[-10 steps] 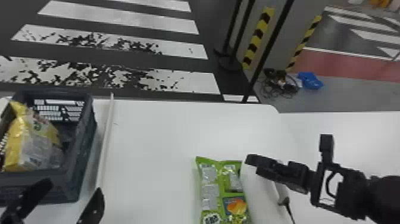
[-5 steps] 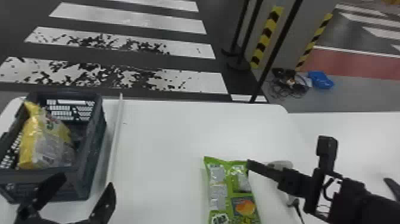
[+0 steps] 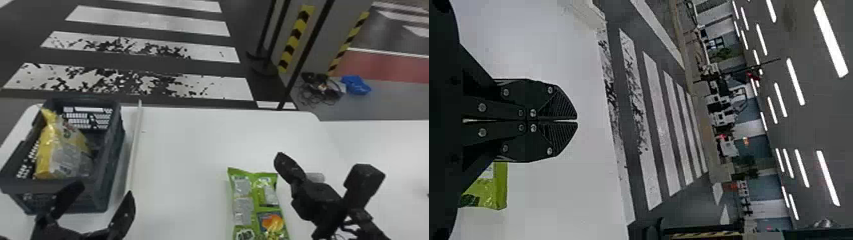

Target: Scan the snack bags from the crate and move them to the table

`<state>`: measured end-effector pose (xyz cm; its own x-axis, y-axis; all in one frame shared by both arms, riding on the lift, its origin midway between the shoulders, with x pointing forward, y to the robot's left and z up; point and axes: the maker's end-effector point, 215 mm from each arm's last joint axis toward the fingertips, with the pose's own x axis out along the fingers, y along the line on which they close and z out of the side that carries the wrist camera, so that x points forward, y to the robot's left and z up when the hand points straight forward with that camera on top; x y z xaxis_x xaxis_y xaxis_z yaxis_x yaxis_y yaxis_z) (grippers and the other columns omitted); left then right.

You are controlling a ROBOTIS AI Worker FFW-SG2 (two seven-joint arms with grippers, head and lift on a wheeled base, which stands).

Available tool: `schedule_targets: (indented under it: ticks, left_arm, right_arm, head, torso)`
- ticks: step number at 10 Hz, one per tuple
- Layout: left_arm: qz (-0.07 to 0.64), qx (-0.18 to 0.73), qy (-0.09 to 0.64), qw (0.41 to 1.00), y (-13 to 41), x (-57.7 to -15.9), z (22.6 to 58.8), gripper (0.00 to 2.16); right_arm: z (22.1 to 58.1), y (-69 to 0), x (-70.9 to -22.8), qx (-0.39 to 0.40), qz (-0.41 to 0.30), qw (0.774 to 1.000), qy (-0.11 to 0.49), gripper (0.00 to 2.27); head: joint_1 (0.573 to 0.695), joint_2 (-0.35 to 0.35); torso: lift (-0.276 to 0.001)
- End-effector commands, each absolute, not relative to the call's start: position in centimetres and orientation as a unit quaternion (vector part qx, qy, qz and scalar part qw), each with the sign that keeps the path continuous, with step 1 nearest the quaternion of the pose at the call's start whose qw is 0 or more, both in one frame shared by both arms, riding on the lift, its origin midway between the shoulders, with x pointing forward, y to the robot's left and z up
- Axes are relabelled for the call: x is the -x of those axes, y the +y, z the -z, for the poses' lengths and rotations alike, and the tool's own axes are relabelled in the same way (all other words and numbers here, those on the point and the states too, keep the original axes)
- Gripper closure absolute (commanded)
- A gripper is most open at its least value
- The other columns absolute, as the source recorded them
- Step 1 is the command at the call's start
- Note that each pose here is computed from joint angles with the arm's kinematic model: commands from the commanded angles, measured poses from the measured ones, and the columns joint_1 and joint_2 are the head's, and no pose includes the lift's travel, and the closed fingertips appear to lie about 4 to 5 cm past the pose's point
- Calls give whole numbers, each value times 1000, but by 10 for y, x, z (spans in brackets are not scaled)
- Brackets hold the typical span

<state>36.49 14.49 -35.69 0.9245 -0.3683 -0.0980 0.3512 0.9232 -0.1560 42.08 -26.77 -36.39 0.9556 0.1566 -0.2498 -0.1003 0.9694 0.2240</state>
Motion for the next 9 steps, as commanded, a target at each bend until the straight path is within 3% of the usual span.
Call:
schedule_targets:
  ticks: [1, 9]
  left_arm:
    - [182, 68, 59, 979, 148, -367, 354, 9]
    - [166, 74, 48, 982, 165, -374, 348, 12]
  right_arm:
    - [360, -254, -413, -85, -62, 989, 100, 2243]
    - [447, -217, -381, -87, -73, 986, 120, 2243]
  head:
    - [695, -180]
    - [695, -91]
  torso:
    - [-95]
    - [-95]
